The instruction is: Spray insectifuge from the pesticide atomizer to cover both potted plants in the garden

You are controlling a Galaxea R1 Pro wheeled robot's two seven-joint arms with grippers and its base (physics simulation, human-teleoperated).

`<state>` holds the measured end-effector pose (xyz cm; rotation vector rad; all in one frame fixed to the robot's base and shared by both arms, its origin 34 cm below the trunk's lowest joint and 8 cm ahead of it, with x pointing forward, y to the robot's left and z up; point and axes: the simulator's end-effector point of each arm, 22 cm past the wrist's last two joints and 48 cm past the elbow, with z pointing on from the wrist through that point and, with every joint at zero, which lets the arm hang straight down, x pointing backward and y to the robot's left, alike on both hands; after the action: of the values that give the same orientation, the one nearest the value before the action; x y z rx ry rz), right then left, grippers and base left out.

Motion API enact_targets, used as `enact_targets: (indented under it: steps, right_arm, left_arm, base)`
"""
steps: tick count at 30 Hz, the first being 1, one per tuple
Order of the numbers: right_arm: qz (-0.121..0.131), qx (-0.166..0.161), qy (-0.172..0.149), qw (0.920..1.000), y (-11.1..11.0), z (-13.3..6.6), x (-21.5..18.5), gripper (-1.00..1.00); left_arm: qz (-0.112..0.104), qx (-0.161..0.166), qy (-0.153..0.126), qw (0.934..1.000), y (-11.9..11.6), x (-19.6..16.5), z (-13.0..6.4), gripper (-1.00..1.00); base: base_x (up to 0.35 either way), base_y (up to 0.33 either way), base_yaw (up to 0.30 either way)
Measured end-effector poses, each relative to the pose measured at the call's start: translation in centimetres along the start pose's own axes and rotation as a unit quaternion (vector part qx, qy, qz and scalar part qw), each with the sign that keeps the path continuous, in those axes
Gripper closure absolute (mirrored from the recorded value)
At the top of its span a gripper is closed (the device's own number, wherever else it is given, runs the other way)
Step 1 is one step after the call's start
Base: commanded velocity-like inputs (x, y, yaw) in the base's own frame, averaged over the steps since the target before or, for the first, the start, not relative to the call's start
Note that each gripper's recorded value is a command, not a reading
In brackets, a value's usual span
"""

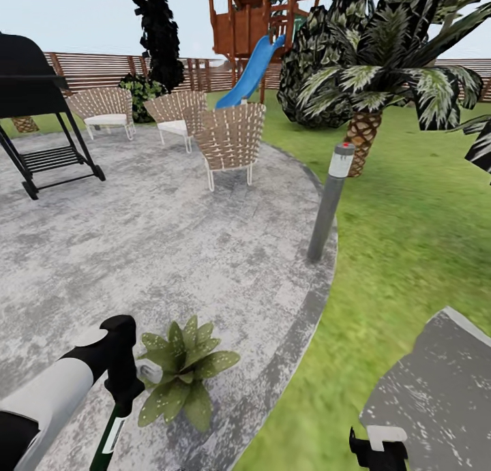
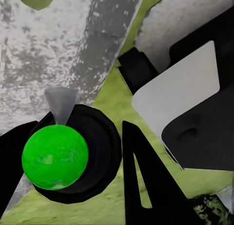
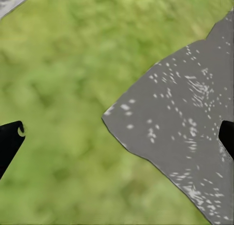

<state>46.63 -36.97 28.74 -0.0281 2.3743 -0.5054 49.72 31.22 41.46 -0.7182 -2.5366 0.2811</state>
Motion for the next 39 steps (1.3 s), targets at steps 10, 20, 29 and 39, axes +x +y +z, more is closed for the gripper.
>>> enact_targets:
  steps: [10,20,29,39]
  right_arm:
    - [0.000,0.000,0.000,1.0000,-0.07,0.02,0.01,-1.00]
    - [0.000,0.000,0.000,1.0000,-0.07,0.01,0.01,-1.00]
    - [0.000,0.000,0.000,1.0000,-0.08,0.03,0.03,-1.00]
    - [0.000,0.000,0.000,1.0000,-0.06,0.03,0.03,-1.00]
  left_arm:
    - [0.000,-0.002,-0.001,1.0000,0.01,-0.09,0.01,1.00]
    - [0.002,0.001,-0.003,1.0000,-0.25,-0.29,0.02,1.00]
    - [0.002,0.000,-0.003,1.0000,-0.20,-0.31,0.02,1.00]
    - [0.001,0.000,-0.003,1.0000,-0.09,-0.22,0.04,1.00]
  base:
    - [-0.059,-0.270,0.276]
    - [-0.001,-0.276,0.156]
    - [-0.098,-0.265,0.001]
    - [-0.227,-0.200,0.183]
